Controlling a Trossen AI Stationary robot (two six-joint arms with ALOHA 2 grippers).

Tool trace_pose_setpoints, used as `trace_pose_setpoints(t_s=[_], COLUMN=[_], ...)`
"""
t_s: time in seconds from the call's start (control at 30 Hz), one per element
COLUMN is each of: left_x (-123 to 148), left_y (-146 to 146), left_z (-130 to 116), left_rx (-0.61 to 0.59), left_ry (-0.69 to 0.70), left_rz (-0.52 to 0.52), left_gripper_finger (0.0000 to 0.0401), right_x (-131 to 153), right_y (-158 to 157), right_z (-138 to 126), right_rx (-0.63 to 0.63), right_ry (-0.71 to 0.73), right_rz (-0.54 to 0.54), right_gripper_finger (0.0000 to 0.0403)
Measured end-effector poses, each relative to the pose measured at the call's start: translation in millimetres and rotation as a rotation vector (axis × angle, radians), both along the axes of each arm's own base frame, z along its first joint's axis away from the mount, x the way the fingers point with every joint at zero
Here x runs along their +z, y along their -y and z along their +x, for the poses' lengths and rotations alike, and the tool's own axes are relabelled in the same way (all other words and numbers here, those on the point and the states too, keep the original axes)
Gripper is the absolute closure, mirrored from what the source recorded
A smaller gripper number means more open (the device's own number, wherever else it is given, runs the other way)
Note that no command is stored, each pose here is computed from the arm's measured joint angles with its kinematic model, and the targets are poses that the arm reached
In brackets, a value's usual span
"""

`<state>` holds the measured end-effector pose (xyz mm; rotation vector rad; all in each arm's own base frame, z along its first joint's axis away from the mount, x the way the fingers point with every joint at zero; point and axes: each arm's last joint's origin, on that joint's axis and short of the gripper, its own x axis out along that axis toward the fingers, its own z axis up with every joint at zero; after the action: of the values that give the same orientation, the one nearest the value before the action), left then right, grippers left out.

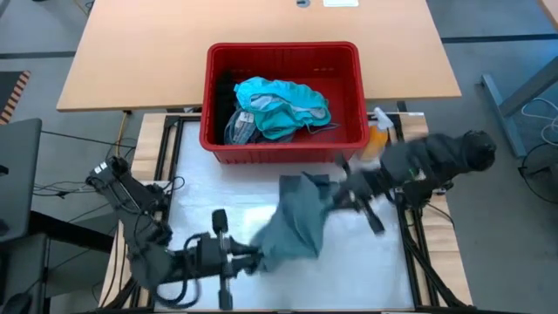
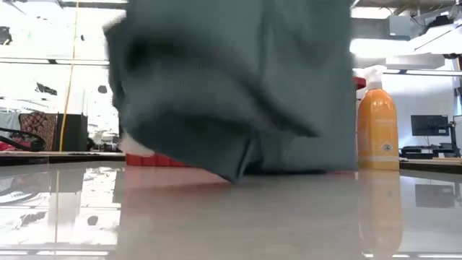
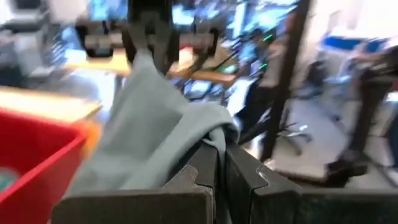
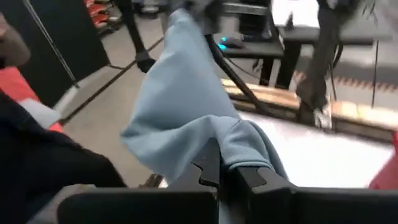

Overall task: Fold Laundry from Bin
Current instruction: Fold the light blue pants

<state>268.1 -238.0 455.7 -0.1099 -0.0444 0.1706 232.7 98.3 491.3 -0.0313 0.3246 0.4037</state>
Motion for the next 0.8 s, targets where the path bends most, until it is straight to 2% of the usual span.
trace_pose_setpoints(t_s=[0.1, 0.2, 0.37, 0.53, 0.6, 0.67, 0.8], left_x=[7.7, 8.6, 6.3, 16.5, 22.7, 30.0, 41.1], left_y=[3.5, 0.1, -12.8, -44.1, -61.1, -77.6, -94.6], left_z=[0.8, 2.1, 5.0, -14.4, -27.5, -42.7, -61.3], left_rx=[-0.044, 0.004, 0.139, 0.312, 0.364, 0.392, 0.335], left_ry=[0.066, 0.059, -0.007, -0.087, -0.105, -0.117, -0.104], left_rz=[0.05, 0.088, 0.136, 0.143, 0.124, 0.119, 0.073], left_gripper_finger=[0.0401, 0.0401, 0.0401, 0.0401, 0.0401, 0.0401, 0.0401], right_x=[2.2, 7.0, 8.8, 9.2, 8.0, 10.8, 32.8], right_y=[-14.3, -7.2, 32.9, 83.2, 99.0, 110.1, 118.5], right_z=[-4.1, -4.0, 14.7, 52.1, 69.1, 79.9, 74.7], right_rx=[0.033, 0.005, -0.093, -0.124, -0.101, -0.025, 0.11], right_ry=[0.048, 0.1, 0.115, 0.195, 0.25, 0.302, 0.358], right_rz=[-0.034, -0.066, -0.023, 0.098, 0.134, 0.191, 0.209], right_gripper_finger=[0.0376, 0.0376, 0.0376, 0.0376, 0.0376, 0.0376, 0.0376])
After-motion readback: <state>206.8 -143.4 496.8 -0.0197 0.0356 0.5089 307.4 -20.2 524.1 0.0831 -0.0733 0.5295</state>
